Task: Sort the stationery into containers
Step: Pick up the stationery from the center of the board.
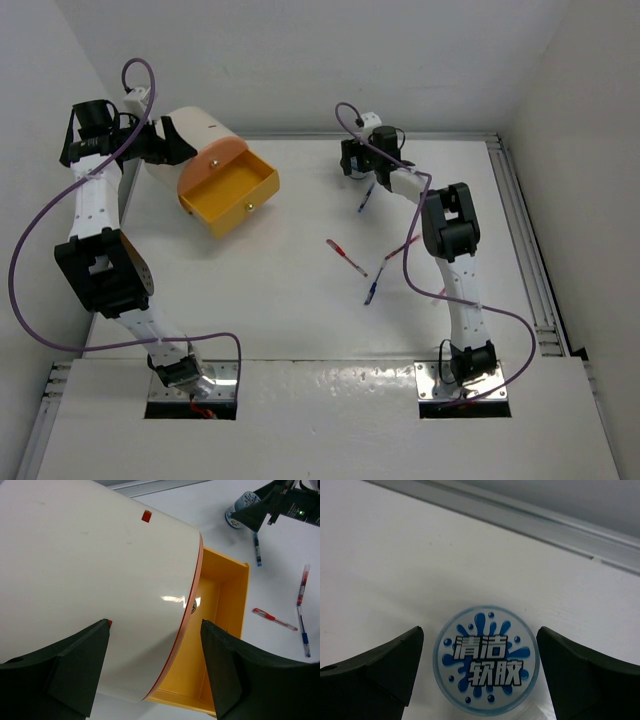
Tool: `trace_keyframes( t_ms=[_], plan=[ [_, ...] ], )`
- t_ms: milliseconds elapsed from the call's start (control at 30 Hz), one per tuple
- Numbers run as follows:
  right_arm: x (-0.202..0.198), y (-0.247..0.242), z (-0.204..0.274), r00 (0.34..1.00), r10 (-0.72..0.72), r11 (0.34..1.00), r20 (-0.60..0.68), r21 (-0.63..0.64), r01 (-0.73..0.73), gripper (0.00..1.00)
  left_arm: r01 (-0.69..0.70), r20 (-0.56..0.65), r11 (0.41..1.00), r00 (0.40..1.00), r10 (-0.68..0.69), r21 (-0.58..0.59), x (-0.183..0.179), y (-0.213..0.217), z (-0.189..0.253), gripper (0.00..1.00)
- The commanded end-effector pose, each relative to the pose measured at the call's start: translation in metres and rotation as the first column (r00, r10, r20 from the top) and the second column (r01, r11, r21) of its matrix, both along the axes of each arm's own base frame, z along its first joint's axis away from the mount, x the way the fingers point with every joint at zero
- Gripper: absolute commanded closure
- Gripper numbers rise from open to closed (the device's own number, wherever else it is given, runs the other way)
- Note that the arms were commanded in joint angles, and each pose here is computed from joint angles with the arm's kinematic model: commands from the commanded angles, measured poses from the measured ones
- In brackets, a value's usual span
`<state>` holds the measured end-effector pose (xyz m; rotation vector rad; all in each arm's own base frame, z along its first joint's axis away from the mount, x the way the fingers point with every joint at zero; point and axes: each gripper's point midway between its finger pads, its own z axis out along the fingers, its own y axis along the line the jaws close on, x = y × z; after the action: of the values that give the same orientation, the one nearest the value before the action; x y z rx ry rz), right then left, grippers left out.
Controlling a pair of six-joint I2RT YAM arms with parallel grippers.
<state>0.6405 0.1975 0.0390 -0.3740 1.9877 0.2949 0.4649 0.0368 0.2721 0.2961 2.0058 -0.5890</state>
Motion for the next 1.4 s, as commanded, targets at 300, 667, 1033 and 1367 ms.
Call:
trace_keyframes(
  t_ms=[300,667,1033,1367],
  plan=[
    [-0.010,-0.005,0.019,0.998,-0.011,1.000,0.059,0.004,0.010,0.40,0.019,-0.026,1.000,0.999,-0.019,-0.020,-0.003,-0.006,-0.008,0.21],
    [-0.035,0.008,0.057,0.990,0.059,0.998,0.127,0.018,-0.062,0.99,0.016,-0.028,1.000,0.999,-0.017,-0.014,-0.005,-0.006,-0.013,0.21],
    [-0.107,0.048,0.166,0.932,0.231,0.948,0.279,0.151,-0.280,1.00,0.016,-0.027,1.000,0.999,-0.017,-0.026,-0.004,-0.008,-0.016,0.21],
    [-0.165,0.166,0.260,0.779,0.463,0.781,0.422,0.221,-0.584,1.00,0.020,-0.032,0.999,0.999,-0.021,-0.035,-0.005,-0.016,-0.020,0.21]
  ],
)
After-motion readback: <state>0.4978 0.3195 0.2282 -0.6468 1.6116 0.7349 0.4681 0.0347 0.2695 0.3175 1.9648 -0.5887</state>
